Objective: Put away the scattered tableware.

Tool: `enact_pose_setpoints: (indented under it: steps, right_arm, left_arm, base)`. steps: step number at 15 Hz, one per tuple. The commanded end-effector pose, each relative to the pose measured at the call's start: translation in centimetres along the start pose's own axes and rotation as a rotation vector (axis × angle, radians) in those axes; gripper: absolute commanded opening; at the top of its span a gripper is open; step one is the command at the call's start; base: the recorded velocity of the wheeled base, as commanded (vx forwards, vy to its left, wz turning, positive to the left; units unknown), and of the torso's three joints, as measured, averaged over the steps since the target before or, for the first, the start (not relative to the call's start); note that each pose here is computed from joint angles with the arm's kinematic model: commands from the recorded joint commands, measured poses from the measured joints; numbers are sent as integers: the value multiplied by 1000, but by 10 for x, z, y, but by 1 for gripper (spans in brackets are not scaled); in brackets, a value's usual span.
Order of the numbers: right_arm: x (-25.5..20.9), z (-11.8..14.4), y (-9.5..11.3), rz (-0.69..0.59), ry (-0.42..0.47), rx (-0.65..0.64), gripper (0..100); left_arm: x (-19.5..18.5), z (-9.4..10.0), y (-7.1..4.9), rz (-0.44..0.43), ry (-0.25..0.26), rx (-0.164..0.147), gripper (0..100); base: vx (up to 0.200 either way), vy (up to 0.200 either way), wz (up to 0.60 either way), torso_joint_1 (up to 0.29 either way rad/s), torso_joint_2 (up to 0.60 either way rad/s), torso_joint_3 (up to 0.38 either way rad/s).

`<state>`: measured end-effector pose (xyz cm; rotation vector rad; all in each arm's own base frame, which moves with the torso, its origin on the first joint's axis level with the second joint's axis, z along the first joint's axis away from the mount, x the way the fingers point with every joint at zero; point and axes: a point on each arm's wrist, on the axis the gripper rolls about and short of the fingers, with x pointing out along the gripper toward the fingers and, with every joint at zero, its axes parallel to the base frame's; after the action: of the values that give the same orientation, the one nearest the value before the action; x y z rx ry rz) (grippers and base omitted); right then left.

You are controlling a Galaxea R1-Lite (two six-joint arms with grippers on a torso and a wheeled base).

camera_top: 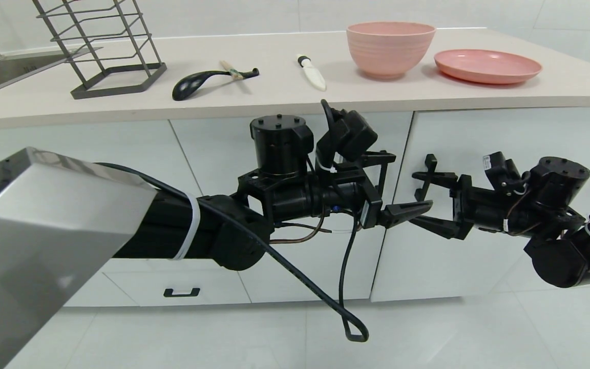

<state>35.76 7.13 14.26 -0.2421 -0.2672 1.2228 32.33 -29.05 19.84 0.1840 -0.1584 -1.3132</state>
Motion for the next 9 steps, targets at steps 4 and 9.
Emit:
enact_pose_setpoints:
  steps: [4, 9]
  right_arm:
    - [-5, 14, 8, 114, -28, -2, 100]
    - [-21, 27, 36, 194, -27, 32, 100]
  left_arm:
    - [7, -11, 0, -2, -23, 7, 100]
    - [22, -7, 11, 49, -92, 19, 100]
  base:
    - [0, 0, 0, 0, 0, 0]
    - [0, 0, 0, 0, 0, 0]
